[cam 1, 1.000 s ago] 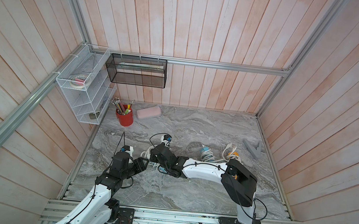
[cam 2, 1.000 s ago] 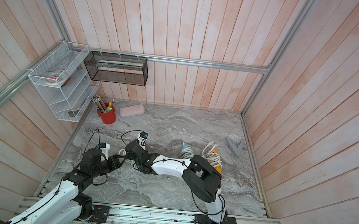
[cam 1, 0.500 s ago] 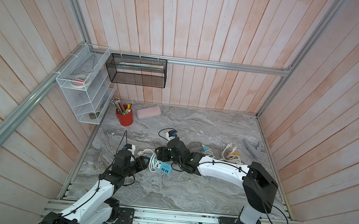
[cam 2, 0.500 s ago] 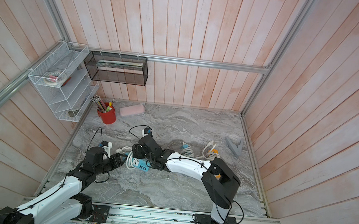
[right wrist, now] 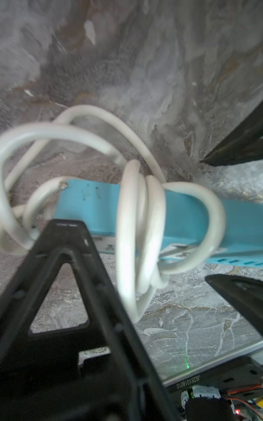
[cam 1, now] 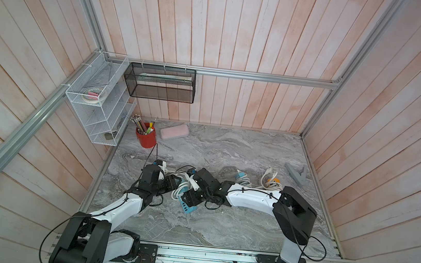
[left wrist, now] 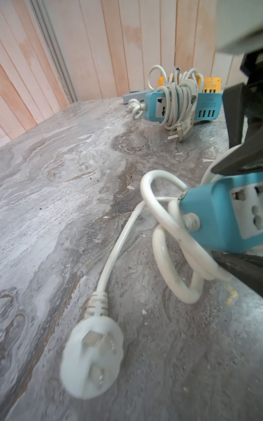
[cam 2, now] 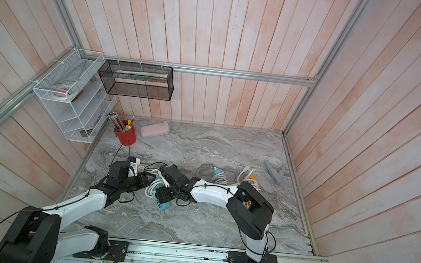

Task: Wrap the cord around the power strip
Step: Adjust the power strip at the center of the board, then reset both arms

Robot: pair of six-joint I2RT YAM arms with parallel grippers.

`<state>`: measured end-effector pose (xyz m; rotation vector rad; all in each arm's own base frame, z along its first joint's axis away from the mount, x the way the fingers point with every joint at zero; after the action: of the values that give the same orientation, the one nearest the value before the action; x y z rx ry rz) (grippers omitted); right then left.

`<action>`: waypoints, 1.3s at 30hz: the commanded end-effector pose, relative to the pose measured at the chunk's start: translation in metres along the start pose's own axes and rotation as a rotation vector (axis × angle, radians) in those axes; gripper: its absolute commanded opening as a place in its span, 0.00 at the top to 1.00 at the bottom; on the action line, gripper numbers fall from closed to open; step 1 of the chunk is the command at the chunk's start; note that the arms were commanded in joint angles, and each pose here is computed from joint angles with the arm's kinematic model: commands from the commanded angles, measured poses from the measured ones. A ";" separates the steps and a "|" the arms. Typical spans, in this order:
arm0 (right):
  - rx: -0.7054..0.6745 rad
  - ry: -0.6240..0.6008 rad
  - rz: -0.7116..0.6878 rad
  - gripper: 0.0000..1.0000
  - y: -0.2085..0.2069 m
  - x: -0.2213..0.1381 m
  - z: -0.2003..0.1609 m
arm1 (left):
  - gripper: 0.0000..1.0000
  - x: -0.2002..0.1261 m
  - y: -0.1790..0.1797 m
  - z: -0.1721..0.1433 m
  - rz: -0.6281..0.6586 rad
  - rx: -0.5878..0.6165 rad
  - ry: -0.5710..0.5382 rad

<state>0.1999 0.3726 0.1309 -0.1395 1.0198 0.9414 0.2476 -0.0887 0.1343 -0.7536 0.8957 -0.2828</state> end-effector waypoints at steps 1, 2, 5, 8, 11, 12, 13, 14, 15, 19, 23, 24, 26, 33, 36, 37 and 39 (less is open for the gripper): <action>0.109 -0.018 0.047 0.27 0.001 0.005 0.008 | 0.44 0.000 -0.020 0.018 -0.067 0.082 -0.020; 0.125 -0.033 0.054 0.28 0.000 0.004 0.009 | 0.42 -0.002 -0.024 0.021 -0.062 0.098 -0.024; 0.127 -0.088 0.062 0.27 0.001 -0.010 0.019 | 0.38 -0.016 -0.034 0.029 -0.024 0.131 -0.048; 0.125 -0.178 0.070 0.19 -0.003 -0.042 0.031 | 0.35 -0.035 -0.040 0.029 0.007 0.148 -0.075; 0.109 -0.262 0.079 0.16 -0.012 -0.077 0.038 | 0.34 -0.054 -0.045 0.028 0.018 0.153 -0.101; 0.096 -0.282 0.070 0.16 -0.016 -0.086 0.038 | 0.34 -0.060 -0.047 0.029 0.020 0.157 -0.113; 0.074 -0.313 0.044 0.16 -0.022 -0.097 0.038 | 0.33 -0.065 -0.049 0.029 0.027 0.161 -0.124; 0.054 -0.345 0.000 0.16 -0.028 -0.106 0.036 | 0.33 -0.069 -0.050 0.030 0.036 0.168 -0.139; 0.048 -0.381 -0.047 0.16 -0.035 -0.114 0.035 | 0.33 -0.072 -0.051 0.031 0.050 0.175 -0.151; 0.050 -0.557 -0.167 0.16 -0.060 -0.150 0.030 | 0.33 -0.081 -0.056 0.037 0.090 0.198 -0.179; 0.072 -0.617 -0.312 0.16 -0.086 -0.175 0.024 | 0.33 -0.092 -0.063 0.043 0.105 0.202 -0.218; 0.063 -0.625 -0.374 0.16 -0.091 -0.180 0.021 | 0.33 -0.095 -0.064 0.044 0.112 0.204 -0.235; 0.069 -0.655 -0.558 0.16 -0.109 -0.196 0.012 | 0.33 -0.101 -0.063 0.046 0.137 0.228 -0.288; 0.232 -0.924 -0.917 0.16 -0.176 -0.259 -0.013 | 0.29 -0.109 -0.081 0.076 0.096 0.467 -0.648; 0.176 -0.912 -1.124 0.14 -0.186 -0.273 -0.030 | 0.25 -0.116 -0.070 0.083 0.233 0.467 -0.774; 0.186 -0.931 -1.189 0.14 -0.191 -0.280 -0.040 | 0.24 -0.118 -0.064 0.083 0.293 0.476 -0.808; 0.241 -0.973 -1.236 0.15 -0.205 -0.286 -0.061 | 0.19 -0.117 -0.052 0.081 0.383 0.522 -0.868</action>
<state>0.2630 0.0734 0.2555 -0.0468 0.0996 -0.1165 0.2466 -0.0430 0.2717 -0.2801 0.2269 -0.0139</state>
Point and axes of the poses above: each gripper's point midway between its finger pads, its own x axis out along the fingers, its own y axis along the line the jaws close on, z = x × y, the point moved 9 cm from there along -x, back along the fingers, and after that the axes turned 6 degrees about -x, right-handed, at the moved point
